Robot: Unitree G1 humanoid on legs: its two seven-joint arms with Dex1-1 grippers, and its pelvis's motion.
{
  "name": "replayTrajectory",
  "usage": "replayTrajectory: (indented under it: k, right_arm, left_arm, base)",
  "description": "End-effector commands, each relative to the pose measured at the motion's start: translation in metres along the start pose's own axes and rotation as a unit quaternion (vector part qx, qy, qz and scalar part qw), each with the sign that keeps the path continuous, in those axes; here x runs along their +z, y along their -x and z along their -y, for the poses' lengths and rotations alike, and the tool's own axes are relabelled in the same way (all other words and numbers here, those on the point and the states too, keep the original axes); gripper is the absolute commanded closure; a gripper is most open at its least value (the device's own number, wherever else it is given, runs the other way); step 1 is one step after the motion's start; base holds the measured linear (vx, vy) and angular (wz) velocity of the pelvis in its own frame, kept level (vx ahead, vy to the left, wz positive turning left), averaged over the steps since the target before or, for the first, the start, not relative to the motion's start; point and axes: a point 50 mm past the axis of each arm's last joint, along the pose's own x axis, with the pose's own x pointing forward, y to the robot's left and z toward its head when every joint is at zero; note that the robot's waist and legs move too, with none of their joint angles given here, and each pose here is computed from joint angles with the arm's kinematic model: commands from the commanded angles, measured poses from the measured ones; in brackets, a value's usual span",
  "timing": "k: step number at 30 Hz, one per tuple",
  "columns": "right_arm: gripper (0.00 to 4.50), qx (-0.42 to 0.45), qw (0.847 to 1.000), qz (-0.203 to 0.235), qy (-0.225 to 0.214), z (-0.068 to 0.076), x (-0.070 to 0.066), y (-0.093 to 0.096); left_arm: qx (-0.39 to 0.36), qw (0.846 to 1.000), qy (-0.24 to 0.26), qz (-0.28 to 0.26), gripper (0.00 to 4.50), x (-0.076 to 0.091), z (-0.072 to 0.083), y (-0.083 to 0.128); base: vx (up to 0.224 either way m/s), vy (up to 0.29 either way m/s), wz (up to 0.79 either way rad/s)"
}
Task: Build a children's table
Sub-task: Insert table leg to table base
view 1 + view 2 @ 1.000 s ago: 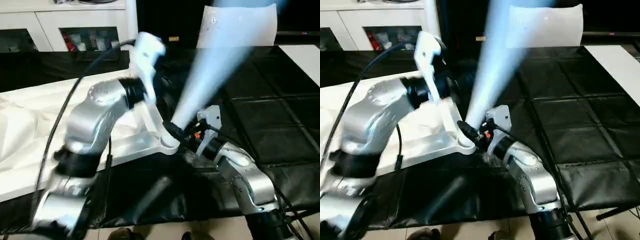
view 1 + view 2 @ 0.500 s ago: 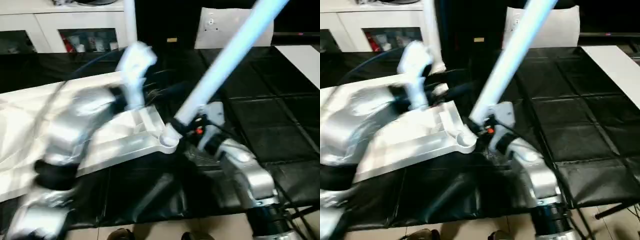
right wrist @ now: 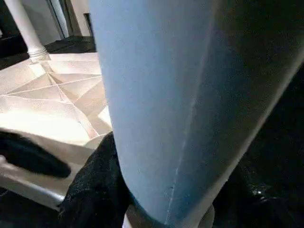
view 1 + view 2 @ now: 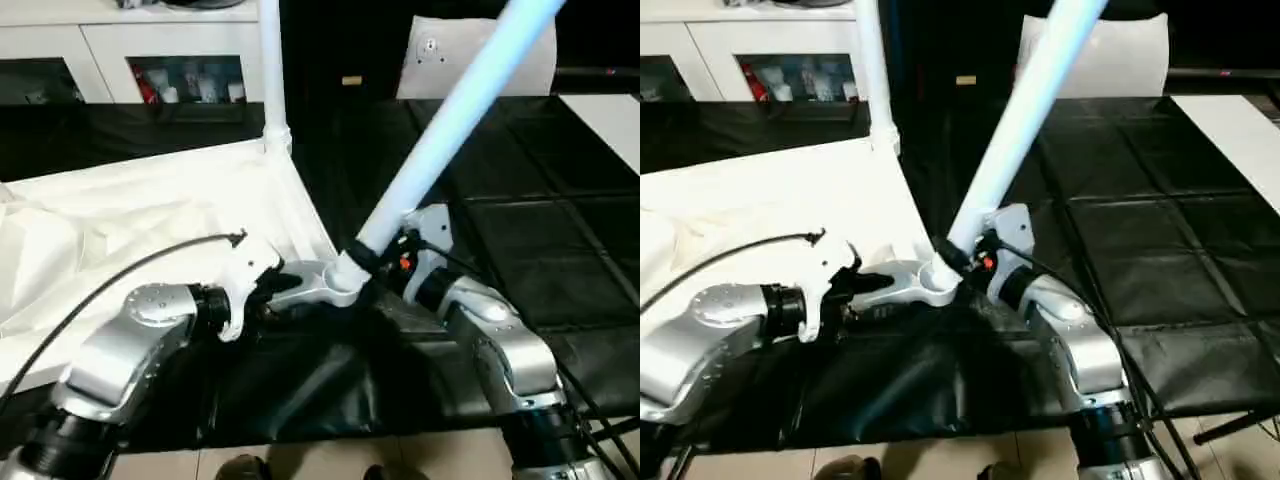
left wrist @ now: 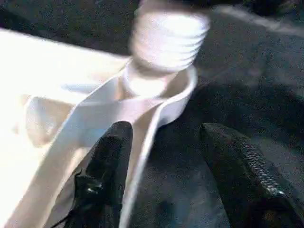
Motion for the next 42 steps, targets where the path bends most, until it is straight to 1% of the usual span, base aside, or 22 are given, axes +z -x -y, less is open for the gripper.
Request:
replayTrajectory:
  k: [1, 2, 3, 7, 8, 12, 13, 14, 15, 17, 18, 19, 22, 25, 26, 32, 37, 38, 39, 40, 41, 42]
  right_arm:
    - [2.59, 0.005, 1.0, 0.0, 0.005, -0.002, 0.002, 0.001]
    - [2.59, 0.005, 1.0, 0.0, 0.005, -0.002, 0.002, 0.001]
    - [2.59, 0.006, 1.0, -0.002, 0.007, -0.002, 0.002, 0.001]
    - [2.59, 0.008, 1.0, -0.002, 0.008, -0.002, 0.002, 0.001]
    - [2.59, 0.008, 1.0, -0.003, 0.009, -0.002, 0.002, 0.001]
    - [2.59, 0.008, 1.0, -0.005, 0.011, -0.001, 0.002, 0.003]
    - [2.59, 0.007, 1.0, -0.005, 0.011, 0.0, 0.002, 0.003]
    - [2.59, 0.007, 1.0, -0.005, 0.011, 0.0, 0.002, 0.003]
    - [2.59, 0.007, 1.0, -0.005, 0.012, 0.0, 0.002, 0.003]
    - [2.59, 0.008, 1.0, -0.007, 0.013, 0.0, 0.002, 0.003]
    - [2.59, 0.013, 1.0, -0.008, 0.013, -0.001, 0.003, 0.002]
    - [2.59, 0.021, 1.0, -0.011, 0.013, -0.002, 0.003, 0.001]
    - [2.59, 0.049, 0.998, -0.025, 0.018, -0.007, 0.004, -0.001]
    - [2.59, 0.081, 0.996, -0.04, 0.027, -0.012, 0.006, -0.004]
    - [2.6, 0.093, 0.994, -0.046, 0.033, -0.014, 0.008, -0.006]
    - [2.6, 0.124, 0.988, -0.073, 0.058, -0.015, 0.012, -0.018]
    - [2.6, 0.137, 0.981, -0.111, 0.076, -0.013, 0.008, -0.026]
    - [2.6, 0.137, 0.981, -0.111, 0.076, -0.013, 0.008, -0.026]
    - [2.6, 0.141, 0.979, -0.126, 0.076, -0.012, 0.004, -0.028]
    - [2.6, 0.141, 0.979, -0.128, 0.076, -0.012, 0.004, -0.028]
    - [2.6, 0.145, 0.975, -0.15, 0.077, -0.012, -0.001, -0.028]
    - [2.6, 0.148, 0.973, -0.157, 0.078, -0.011, -0.003, -0.027]
  left_arm:
    - [0.011, 1.0, -0.014, -0.012, 2.16, -0.001, -0.008, -0.002]
    - [0.011, 1.0, -0.014, -0.012, 2.18, -0.001, -0.008, -0.002]
    - [0.008, 1.0, -0.015, -0.016, 2.46, -0.002, -0.01, -0.003]
    - [-0.003, 0.999, -0.025, -0.02, 2.64, -0.005, -0.014, -0.006]
    - [-0.017, 0.999, -0.037, -0.026, 2.86, -0.006, -0.014, -0.007]
    - [-0.054, 0.997, -0.041, -0.04, 3.0, -0.008, -0.012, -0.007]
    - [-0.061, 0.996, -0.04, -0.043, 3.18, -0.009, -0.012, -0.006]
    - [-0.063, 0.996, -0.041, -0.044, 3.18, -0.009, -0.012, -0.006]
    - [-0.073, 0.995, -0.042, -0.053, 3.39, -0.011, -0.012, -0.005]
    - [-0.075, 0.994, -0.053, -0.062, 3.41, -0.013, -0.013, -0.003]
    - [-0.07, 0.994, -0.058, -0.066, 3.63, -0.014, -0.015, -0.003]
    - [-0.064, 0.994, -0.062, -0.069, 3.63, -0.015, -0.018, -0.003]
    - [-0.057, 0.994, -0.067, -0.067, 3.79, -0.014, -0.022, -0.004]
    - [-0.063, 0.995, -0.063, -0.049, 3.95, -0.009, -0.023, -0.004]
    - [-0.067, 0.994, -0.067, -0.053, 4.18, -0.01, -0.022, -0.004]
    - [-0.091, 0.99, -0.085, -0.067, 4.47, -0.014, -0.02, -0.004]
    - [-0.125, 0.981, -0.124, -0.083, 4.5, -0.018, -0.016, 0.0]
    - [-0.125, 0.981, -0.124, -0.083, 4.5, -0.018, -0.016, 0.0]
    - [-0.135, 0.977, -0.139, -0.092, 4.5, -0.02, -0.015, 0.0]
    - [-0.134, 0.977, -0.139, -0.092, 4.5, -0.021, -0.015, 0.0]
    - [-0.132, 0.975, -0.149, -0.094, 4.5, -0.021, -0.017, 0.0]
    - [-0.13, 0.975, -0.153, -0.094, 4.5, -0.021, -0.017, 0.0]
  base:
    - [0.0, 0.0, 0.0]
    - [0.0, 0.0, 0.0]
    - [0.0, 0.0, 0.0]
    - [0.0, 0.0, 0.0]
    - [0.0, 0.0, 0.0]
    - [0.0, 0.0, 0.0]
    - [0.0, 0.0, 0.0]
    - [0.0, 0.0, 0.0]
    - [0.0, 0.0, 0.0]
    - [0.0, 0.0, 0.0]
    - [0.0, 0.0, 0.0]
    - [0.0, 0.0, 0.0]
    - [0.0, 0.0, 0.0]
    - [0.0, 0.0, 0.0]
    - [0.0, 0.0, 0.0]
    - [0.0, 0.0, 0.0]
    - [0.0, 0.0, 0.0]
    - [0.0, 0.0, 0.0]
    - [0.0, 0.0, 0.0]
    - [0.0, 0.0, 0.0]
    - [0.0, 0.0, 0.0]
    - [0.0, 0.0, 0.0]
